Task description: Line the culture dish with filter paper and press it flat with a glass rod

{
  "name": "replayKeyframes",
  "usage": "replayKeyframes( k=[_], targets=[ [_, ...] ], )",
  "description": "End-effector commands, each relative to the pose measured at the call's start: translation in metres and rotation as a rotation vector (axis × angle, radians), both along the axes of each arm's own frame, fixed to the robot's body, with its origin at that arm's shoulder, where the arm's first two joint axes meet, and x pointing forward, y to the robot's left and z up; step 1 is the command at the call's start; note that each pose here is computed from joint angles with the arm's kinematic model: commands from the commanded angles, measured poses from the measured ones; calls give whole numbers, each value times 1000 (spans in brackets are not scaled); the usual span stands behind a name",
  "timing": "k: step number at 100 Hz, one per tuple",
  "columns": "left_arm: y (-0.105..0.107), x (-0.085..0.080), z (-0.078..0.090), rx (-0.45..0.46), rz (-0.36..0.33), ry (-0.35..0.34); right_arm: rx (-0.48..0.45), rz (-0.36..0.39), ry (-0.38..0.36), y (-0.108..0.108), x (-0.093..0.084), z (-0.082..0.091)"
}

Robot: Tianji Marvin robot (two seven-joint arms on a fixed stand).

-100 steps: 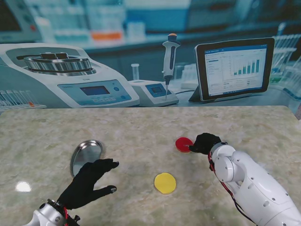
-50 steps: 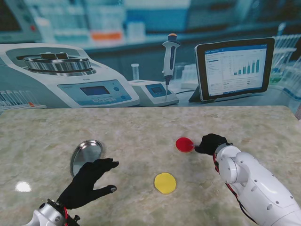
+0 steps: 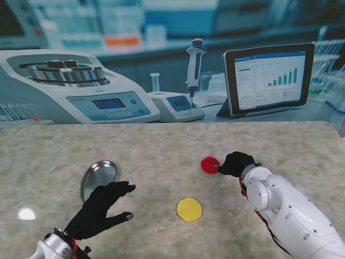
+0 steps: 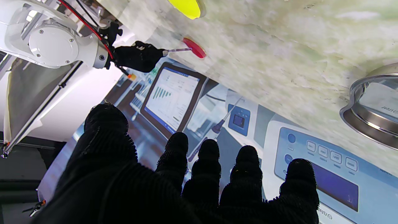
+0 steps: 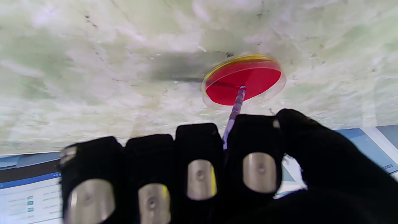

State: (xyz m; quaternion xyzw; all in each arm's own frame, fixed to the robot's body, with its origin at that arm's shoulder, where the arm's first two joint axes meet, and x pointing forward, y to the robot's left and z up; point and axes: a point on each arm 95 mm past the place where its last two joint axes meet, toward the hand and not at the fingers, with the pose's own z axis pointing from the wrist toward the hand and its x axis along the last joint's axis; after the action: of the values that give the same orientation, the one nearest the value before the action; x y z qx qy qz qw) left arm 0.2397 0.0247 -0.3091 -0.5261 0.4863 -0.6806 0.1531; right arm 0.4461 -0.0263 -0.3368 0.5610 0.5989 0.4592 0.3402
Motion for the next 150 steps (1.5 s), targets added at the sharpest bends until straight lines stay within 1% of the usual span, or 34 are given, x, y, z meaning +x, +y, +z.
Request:
replayKeyframes(
  k=[1,12,31,49,62,73,80,100,109,132,140,150],
  targets=[
    [-1,-2,1,-4,-3,2,3,3,23,4,1,-4],
    [0,-2,0,-3,-1,4,-1,12,38,6,3,-7],
    [0,-3,0,-3,-1,6,33,46,64,15,6,-8],
    [0,-2,0,-3,-1,7,54,69,64,22,8,-7],
    [0,-2,1,-2,-1,6,58,51,30,21,10,-2],
    [0,-2,1,-2,0,5,47,27,-9,15,12,3],
    [0,-2,1,-3,0,4,38,10,-18,11,14,4],
    [-1,-2,2,-2,-3,2,10,-16,-4,5,19,-1],
    [-1,-2,2,-3,-3,0,2,-12,19,6,20,-5],
    [0,-2,3,-4,-1,-2,27,7,65,15,21,-9],
    [0,-2,3,-4,-1,-2,37,15,64,17,21,-8],
    [0,-2,3,-5,-3,-3,42,18,38,19,21,-4]
  ],
)
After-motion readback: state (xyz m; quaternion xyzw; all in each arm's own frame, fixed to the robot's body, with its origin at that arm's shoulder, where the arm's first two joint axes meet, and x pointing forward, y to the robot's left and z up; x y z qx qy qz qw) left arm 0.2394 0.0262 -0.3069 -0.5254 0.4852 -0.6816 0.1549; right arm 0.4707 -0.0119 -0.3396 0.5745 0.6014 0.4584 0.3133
